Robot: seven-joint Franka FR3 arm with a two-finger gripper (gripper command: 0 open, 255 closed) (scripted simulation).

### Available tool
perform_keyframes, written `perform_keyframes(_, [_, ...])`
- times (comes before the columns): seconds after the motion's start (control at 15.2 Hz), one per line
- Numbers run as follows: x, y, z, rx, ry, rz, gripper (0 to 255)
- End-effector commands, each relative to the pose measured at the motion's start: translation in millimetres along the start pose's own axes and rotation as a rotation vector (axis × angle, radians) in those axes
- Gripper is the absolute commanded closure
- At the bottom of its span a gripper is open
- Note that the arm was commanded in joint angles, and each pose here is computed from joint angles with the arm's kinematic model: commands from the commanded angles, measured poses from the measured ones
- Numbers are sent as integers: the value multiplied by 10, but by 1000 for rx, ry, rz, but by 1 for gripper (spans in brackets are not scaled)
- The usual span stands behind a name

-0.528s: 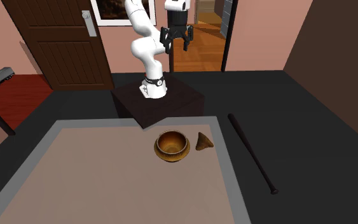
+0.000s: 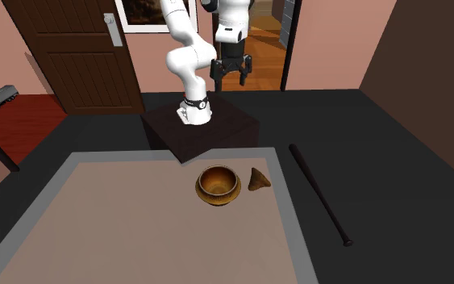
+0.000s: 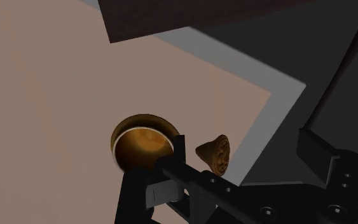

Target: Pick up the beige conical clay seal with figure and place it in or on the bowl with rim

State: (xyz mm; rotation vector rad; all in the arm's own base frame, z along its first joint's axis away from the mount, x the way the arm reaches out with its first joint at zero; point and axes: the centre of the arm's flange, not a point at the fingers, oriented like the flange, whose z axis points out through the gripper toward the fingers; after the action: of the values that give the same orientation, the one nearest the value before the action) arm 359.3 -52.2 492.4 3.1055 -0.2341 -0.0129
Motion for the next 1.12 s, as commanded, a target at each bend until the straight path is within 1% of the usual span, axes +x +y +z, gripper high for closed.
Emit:
perform_keyframes(0.0, [148,-4,227,9,5,13,0])
perform_keyframes(1.06, [1374,-26,1917,81,27,112,0])
